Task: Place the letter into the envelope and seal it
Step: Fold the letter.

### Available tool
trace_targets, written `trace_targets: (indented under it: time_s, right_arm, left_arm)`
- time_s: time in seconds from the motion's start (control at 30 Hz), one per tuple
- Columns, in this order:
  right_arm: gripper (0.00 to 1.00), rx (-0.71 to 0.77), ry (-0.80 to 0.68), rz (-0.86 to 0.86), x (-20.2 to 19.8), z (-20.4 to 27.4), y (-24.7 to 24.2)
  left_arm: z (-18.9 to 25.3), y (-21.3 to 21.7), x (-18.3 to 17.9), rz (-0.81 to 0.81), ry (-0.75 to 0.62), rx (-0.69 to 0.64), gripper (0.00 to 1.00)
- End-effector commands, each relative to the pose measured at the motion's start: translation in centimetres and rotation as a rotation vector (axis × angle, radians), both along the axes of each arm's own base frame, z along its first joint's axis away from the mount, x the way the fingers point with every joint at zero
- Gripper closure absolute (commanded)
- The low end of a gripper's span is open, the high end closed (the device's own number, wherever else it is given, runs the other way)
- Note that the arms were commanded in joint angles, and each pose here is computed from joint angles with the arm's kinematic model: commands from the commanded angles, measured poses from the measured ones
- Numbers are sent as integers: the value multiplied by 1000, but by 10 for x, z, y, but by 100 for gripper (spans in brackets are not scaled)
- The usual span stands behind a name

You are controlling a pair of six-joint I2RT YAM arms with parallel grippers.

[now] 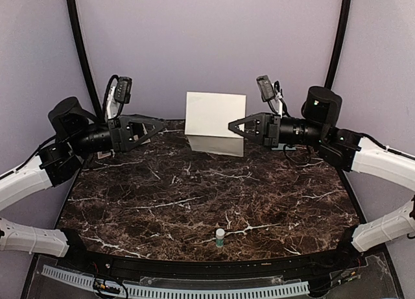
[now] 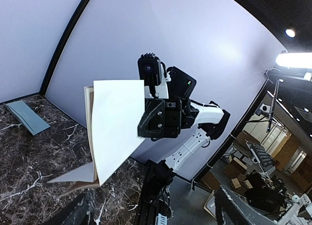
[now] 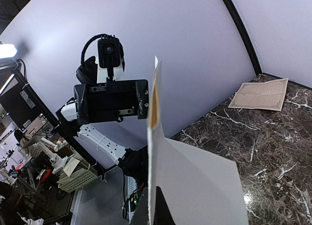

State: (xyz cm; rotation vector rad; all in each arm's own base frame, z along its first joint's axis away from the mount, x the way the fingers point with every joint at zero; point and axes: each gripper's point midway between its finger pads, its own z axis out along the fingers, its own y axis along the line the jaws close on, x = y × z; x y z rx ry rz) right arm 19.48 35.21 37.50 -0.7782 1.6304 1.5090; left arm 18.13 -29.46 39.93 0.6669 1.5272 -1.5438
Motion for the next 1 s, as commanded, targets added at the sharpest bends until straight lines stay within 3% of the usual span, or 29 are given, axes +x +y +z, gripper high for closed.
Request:
trace_targets:
  time_s: [0.0, 0.5, 0.57, 0.8, 0.97]
  right_arm:
    - [100, 28, -36, 65, -11, 11, 0]
    - [100, 28, -15, 132, -20, 12, 6]
    - [100, 29, -15, 115, -18, 13, 4]
    - [100, 27, -12, 87, -13, 14, 4]
    - [100, 27, -11, 66, -11, 15, 3]
  left_arm:
    - [-13, -6, 9, 4, 34, 21, 17]
    - [-26, -49, 2, -165, 50, 60, 15]
    - [-27, -51, 0, -176, 48, 63, 19]
    - [-32, -54, -6, -199, 55, 70, 58]
    - [-35, -55, -5, -199, 62, 79, 73]
